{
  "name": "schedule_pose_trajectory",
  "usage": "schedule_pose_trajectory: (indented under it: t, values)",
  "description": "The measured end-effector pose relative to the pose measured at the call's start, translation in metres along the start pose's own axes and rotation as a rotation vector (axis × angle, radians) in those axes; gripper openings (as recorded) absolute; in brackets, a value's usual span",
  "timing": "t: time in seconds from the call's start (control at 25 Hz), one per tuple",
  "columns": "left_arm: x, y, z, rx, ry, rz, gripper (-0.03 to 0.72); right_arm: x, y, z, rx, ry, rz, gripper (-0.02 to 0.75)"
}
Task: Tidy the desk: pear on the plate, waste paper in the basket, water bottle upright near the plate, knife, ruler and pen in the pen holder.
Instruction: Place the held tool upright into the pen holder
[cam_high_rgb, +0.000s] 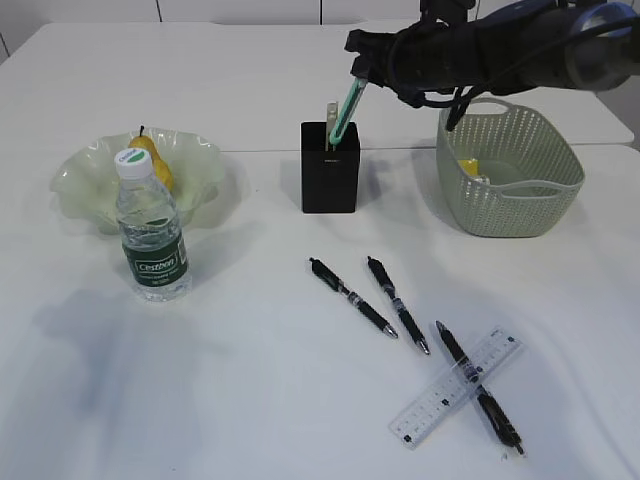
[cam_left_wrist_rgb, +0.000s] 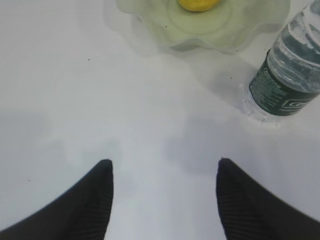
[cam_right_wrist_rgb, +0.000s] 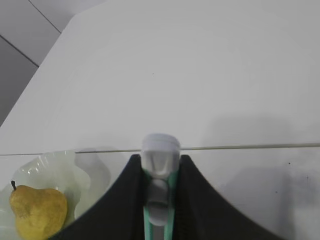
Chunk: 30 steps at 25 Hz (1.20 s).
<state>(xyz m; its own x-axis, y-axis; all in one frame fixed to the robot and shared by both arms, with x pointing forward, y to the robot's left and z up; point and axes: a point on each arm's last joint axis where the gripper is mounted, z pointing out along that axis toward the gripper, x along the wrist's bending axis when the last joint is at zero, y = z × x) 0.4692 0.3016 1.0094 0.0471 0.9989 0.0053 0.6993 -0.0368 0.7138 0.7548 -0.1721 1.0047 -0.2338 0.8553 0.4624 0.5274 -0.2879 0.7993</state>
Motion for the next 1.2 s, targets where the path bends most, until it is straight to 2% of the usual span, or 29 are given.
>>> schedule_pose_trajectory:
  t: [0.16, 0.6, 0.8, 1.0, 1.2]
  values:
    - [0.000, 0.000, 0.000, 0.000, 0.000, 0.000, 0.451, 0.001, 0.005, 0.001, -0.016, 0.006, -0.001, 0.125]
    - [0.000, 0.000, 0.000, 0.003, -0.001, 0.000, 0.445, -0.015, -0.018, 0.019, 0.034, -0.015, 0.032, 0.131]
    - [0.000, 0.000, 0.000, 0.004, -0.001, 0.000, 0.444, -0.013, -0.019, 0.019, 0.044, -0.001, 0.037, 0.170]
    - [0.000, 0.000, 0.000, 0.004, -0.001, 0.000, 0.444, -0.011, -0.020, 0.019, 0.057, 0.023, 0.056, 0.249]
    - [0.000, -0.001, 0.000, 0.010, -0.002, 0.000, 0.443, -0.010, -0.021, 0.019, 0.063, 0.034, 0.065, 0.270]
